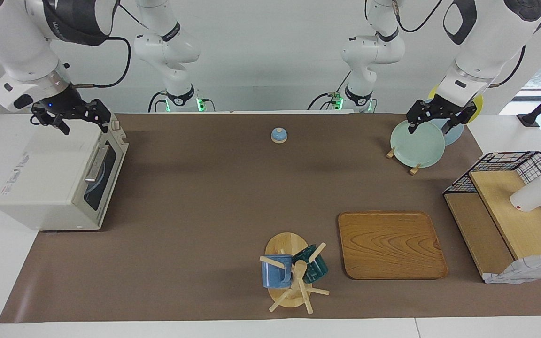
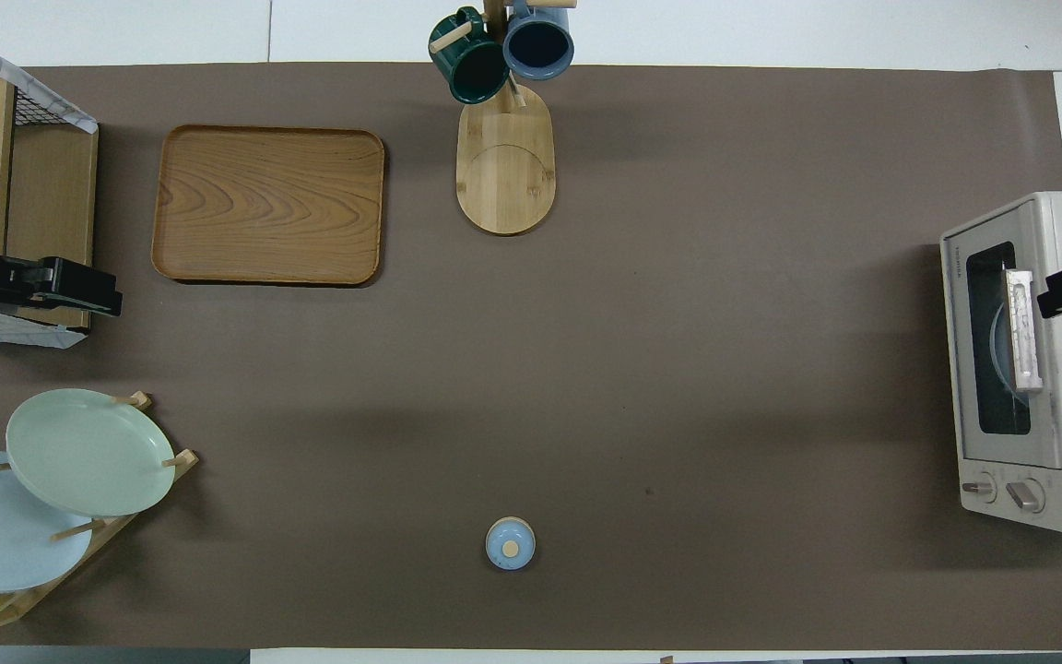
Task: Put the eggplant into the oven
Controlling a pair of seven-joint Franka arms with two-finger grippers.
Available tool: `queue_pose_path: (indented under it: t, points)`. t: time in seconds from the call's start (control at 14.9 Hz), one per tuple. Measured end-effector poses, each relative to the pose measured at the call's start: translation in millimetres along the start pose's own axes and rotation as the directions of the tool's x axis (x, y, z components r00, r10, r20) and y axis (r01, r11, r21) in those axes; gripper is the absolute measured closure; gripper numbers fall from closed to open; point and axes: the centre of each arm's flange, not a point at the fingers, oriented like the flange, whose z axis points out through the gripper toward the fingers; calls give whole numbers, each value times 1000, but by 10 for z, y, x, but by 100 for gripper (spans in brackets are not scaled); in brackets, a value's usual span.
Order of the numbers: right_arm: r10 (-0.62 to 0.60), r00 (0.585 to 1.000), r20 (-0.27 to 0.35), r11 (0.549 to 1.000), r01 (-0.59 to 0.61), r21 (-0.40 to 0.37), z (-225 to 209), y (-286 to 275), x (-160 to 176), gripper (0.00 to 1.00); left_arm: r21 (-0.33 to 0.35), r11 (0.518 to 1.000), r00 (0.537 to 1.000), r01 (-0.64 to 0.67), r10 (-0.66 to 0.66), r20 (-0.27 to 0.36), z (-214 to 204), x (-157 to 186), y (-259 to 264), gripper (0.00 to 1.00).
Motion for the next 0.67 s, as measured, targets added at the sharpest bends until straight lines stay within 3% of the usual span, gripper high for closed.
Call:
queue_pose_path:
  t: [0.67]
  points:
    - [-4,1000,-29,1000,4,-5,-151,-69,-82,0,0,1000,1000,0,0,0,0,0,0,0]
